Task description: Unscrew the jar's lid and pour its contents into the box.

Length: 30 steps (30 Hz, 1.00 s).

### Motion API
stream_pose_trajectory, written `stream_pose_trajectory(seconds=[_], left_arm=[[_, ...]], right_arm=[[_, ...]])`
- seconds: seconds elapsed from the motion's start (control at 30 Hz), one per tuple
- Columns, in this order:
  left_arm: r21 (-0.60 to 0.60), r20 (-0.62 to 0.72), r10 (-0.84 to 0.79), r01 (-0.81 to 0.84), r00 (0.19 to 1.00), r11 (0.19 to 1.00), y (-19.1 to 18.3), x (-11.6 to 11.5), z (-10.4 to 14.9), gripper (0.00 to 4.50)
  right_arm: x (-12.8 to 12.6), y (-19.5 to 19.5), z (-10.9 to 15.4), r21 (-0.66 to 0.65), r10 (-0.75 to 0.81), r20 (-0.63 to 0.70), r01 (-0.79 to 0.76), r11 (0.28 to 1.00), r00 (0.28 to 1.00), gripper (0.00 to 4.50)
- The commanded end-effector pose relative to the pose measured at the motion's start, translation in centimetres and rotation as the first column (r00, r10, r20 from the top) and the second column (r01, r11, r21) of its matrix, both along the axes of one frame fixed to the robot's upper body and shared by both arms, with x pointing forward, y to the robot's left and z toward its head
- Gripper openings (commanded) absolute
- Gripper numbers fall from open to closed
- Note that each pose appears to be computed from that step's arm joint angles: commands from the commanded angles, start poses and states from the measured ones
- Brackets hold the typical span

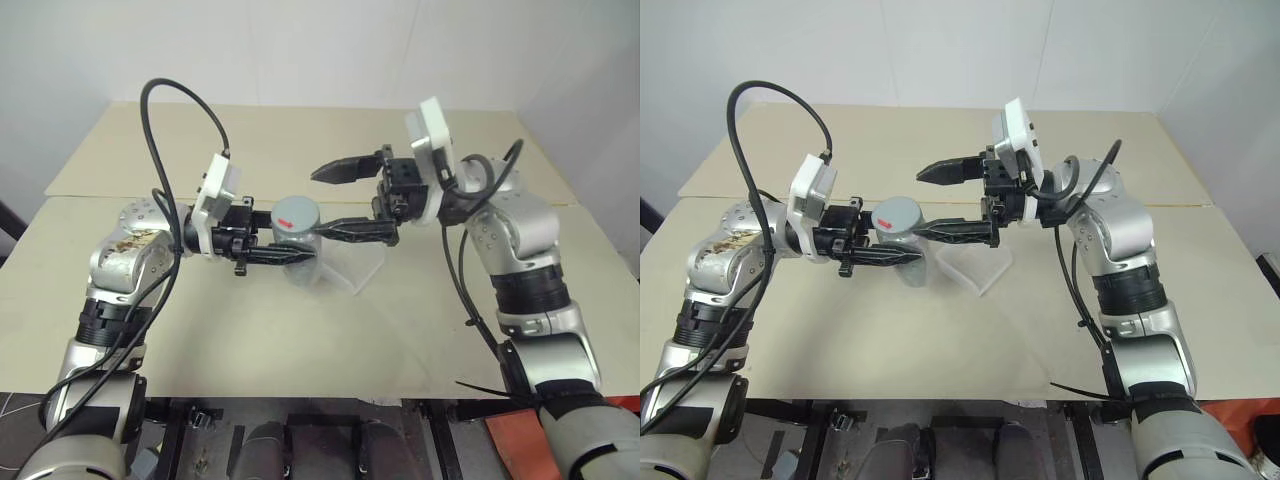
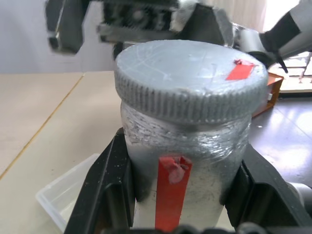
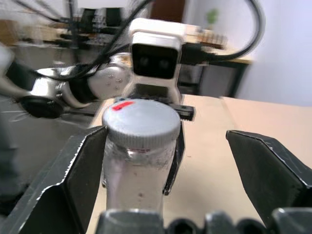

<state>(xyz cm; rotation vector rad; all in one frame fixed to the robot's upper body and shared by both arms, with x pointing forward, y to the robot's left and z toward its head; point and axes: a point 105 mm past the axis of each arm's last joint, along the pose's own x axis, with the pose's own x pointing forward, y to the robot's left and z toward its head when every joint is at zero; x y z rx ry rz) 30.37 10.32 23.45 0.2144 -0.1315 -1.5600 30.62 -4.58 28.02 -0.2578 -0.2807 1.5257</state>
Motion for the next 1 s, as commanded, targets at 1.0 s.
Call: stream_pose_trajectory(seconds=[1.0], left_arm=[[0.010,0.062,-0.004,0.003,0.998,1.000,0.5,-0.1,1.3,1.93]], right_arm=[[1.6,2.1,1.3,0.028,-0.276,0.014,0.275,0.961,0.961,4.46]])
